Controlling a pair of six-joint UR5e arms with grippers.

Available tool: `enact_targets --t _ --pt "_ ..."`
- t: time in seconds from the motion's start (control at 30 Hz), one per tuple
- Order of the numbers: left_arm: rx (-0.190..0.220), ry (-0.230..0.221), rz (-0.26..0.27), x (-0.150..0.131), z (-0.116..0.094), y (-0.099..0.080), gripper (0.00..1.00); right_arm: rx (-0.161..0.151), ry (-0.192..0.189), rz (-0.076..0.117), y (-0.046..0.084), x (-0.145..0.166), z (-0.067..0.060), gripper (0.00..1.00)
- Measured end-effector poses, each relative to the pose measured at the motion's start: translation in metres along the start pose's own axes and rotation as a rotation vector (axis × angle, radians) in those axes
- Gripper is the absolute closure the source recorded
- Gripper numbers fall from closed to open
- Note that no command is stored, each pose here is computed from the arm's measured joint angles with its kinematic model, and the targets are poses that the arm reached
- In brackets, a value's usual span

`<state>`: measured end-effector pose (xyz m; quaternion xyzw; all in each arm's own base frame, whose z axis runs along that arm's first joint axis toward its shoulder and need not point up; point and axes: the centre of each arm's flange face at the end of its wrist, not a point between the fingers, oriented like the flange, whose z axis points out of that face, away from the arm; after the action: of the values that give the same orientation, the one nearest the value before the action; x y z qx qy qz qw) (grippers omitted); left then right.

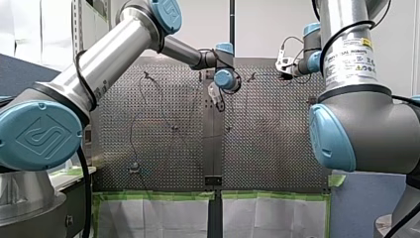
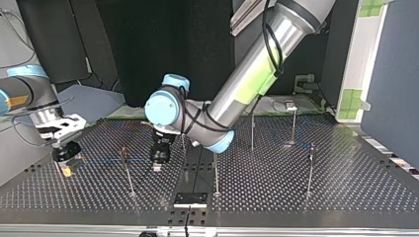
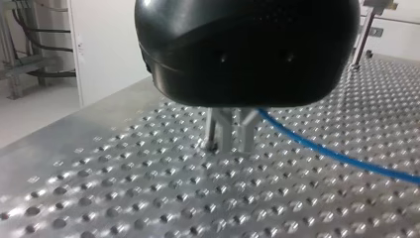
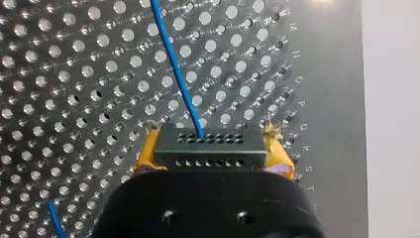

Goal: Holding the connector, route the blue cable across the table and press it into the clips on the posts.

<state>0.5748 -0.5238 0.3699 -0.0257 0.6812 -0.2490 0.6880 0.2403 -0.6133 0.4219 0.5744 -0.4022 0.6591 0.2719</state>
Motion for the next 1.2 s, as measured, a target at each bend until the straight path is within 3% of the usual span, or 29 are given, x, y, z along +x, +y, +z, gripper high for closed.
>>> enact_targets --t 0.07,0.1,0.13,0.83,0.93,1.2 --pt "0.003 0.01 0.002 0.003 -0.003 -0.003 0.08 0.003 -0.001 0.0 0.0 0.0 0.0 1.0" --pt "0.004 0.014 0.004 0.004 -0.004 -0.005 0.08 0.004 -0.002 0.0 0.0 0.0 0.0 1.0" --pt "0.005 0.019 0.005 0.006 -0.006 -0.006 0.0 0.005 -0.003 0.0 -0.001 0.0 0.0 1.0" --pt "-0.014 0.191 0.062 0.026 -0.05 -0.029 0.0 0.036 -0.017 0.005 -0.006 -0.002 0.0 1.0" --pt "-0.01 0.193 0.061 0.02 -0.058 -0.03 0.0 0.038 -0.019 0.006 -0.007 -0.003 0.0 1.0" --pt "0.015 0.14 0.05 -0.003 -0.074 -0.036 0.0 0.041 -0.021 0.007 -0.009 -0.003 0.0 1.0"
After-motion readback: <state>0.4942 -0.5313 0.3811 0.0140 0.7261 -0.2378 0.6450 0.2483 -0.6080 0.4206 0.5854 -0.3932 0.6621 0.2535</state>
